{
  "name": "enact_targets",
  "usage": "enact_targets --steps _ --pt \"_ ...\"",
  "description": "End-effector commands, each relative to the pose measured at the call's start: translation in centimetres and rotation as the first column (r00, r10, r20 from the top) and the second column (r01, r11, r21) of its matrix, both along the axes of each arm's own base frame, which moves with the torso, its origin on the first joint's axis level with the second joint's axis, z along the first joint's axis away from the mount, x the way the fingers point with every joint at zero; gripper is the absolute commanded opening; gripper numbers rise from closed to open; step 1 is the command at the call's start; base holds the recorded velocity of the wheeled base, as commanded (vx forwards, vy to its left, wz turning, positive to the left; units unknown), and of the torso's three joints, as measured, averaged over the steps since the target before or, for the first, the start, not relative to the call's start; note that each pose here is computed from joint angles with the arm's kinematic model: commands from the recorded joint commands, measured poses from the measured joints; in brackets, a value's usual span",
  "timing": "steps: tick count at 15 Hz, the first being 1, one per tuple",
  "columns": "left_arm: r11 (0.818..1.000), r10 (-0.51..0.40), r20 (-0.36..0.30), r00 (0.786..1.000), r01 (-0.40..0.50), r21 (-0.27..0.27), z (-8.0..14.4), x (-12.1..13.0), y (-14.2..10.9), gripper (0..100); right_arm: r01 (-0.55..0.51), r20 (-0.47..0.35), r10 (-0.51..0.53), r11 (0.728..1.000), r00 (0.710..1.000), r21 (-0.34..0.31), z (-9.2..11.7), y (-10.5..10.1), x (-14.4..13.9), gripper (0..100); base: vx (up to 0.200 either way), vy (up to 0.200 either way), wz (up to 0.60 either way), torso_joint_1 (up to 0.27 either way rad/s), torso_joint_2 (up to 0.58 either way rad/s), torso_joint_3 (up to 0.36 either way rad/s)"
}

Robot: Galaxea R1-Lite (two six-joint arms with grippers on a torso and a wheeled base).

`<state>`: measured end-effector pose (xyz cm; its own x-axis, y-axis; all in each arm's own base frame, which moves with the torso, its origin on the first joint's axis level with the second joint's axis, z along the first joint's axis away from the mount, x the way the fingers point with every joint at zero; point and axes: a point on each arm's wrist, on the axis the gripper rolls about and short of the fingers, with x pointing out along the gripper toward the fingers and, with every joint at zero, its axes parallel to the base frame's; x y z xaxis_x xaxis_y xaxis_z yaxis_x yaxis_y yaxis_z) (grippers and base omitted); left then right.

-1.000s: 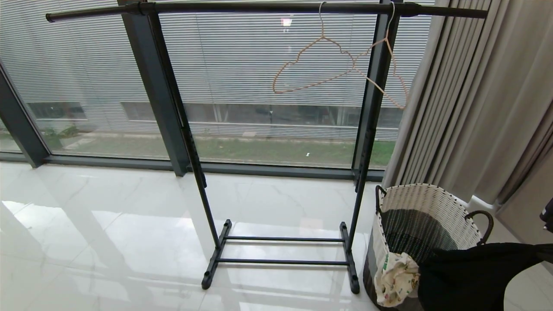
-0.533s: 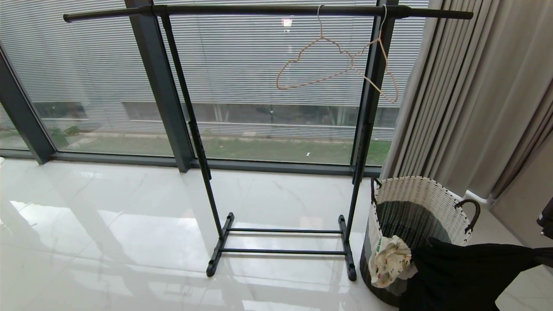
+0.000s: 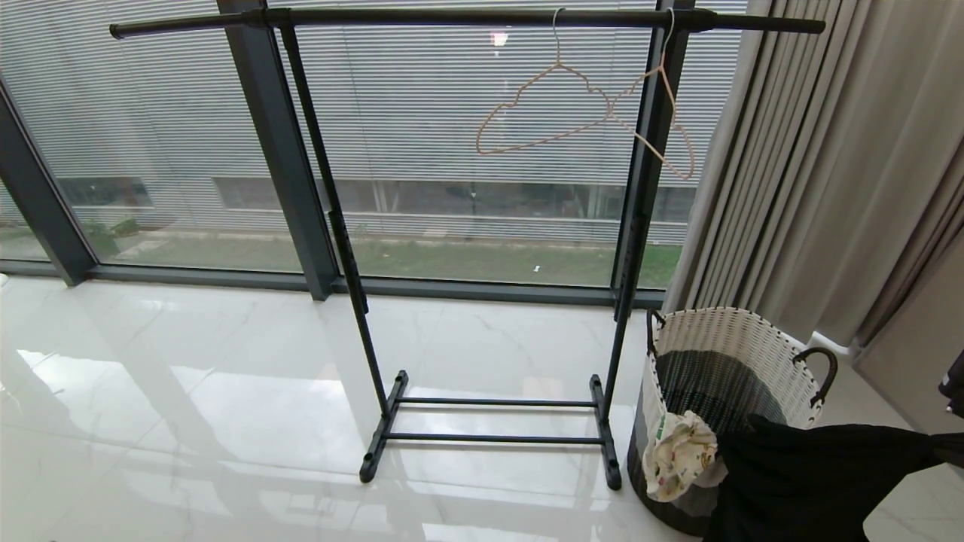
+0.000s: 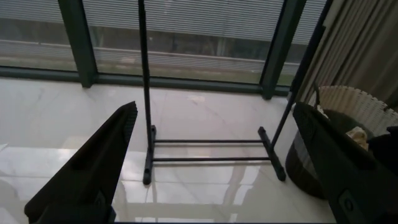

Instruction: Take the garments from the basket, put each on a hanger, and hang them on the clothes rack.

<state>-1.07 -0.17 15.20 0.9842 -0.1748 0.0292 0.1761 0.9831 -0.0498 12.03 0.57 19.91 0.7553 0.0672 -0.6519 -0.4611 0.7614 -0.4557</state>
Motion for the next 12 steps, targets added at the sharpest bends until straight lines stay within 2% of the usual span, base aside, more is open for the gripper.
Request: enact_targets --steps 1,4,5,6,7,9,10,11,12 --pt "0.976 -0.216 -0.169 0.962 0.215 -0.024 6.2 8.5 -2.1 100 -0.025 0.025 0.025 1.000 0.999 0.001 0.7 0.3 0.1 0 0.000 0.000 0.00 0.000 0.00 0.000" --pt "0.945 -0.322 -0.208 0.924 0.328 -0.008 6.9 15.8 -6.7 100 -0.065 0.017 0.065 0.998 0.998 0.009 2.2 0.8 0.6 0 0.000 0.000 0.00 0.000 0.00 0.000" --pt "0.933 -0.348 -0.237 0.907 0.359 0.005 7.0 17.2 -8.8 100 -0.085 0.021 0.084 0.996 0.996 0.015 2.6 1.0 0.8 0 0.000 0.000 0.00 0.000 0.00 0.000" --pt "0.933 -0.348 -0.237 0.907 0.359 0.005 7.0 17.2 -8.8 100 -0.085 0.021 0.084 0.996 0.996 0.015 2.6 1.0 0.8 0 0.000 0.000 0.00 0.000 0.00 0.000" --pt "0.899 -0.393 -0.336 0.856 0.434 0.052 5.2 18.7 -14.4 100 -0.143 0.026 0.143 0.989 0.989 0.022 3.4 1.8 1.1 0 0.000 0.000 0.00 0.000 0.00 0.000" --pt "0.855 -0.420 -0.436 0.796 0.509 0.105 2.2 18.2 -19.0 100 -0.191 0.005 0.191 0.981 0.982 0.027 3.7 2.5 1.5 0 0.000 0.000 0.00 0.000 0.00 0.000" --pt "0.821 -0.455 -0.462 0.762 0.560 0.114 1.2 17.7 -21.3 100 -0.223 -0.001 0.223 0.974 0.975 0.034 3.9 3.0 2.0 0 0.000 0.000 0.00 0.000 0.00 0.000" --pt "0.797 -0.498 -0.467 0.731 0.598 0.086 0.7 17.3 -23.7 100 -0.250 -0.003 0.251 0.967 0.968 0.039 4.0 3.5 2.4 0 0.000 0.000 0.00 0.000 0.00 0.000" --pt "0.782 -0.528 -0.468 0.709 0.620 0.057 0.4 17.1 -26.0 100 -0.266 -0.003 0.267 0.963 0.964 0.040 4.2 3.8 2.7 0 0.000 0.000 0.00 0.000 0.00 0.000"
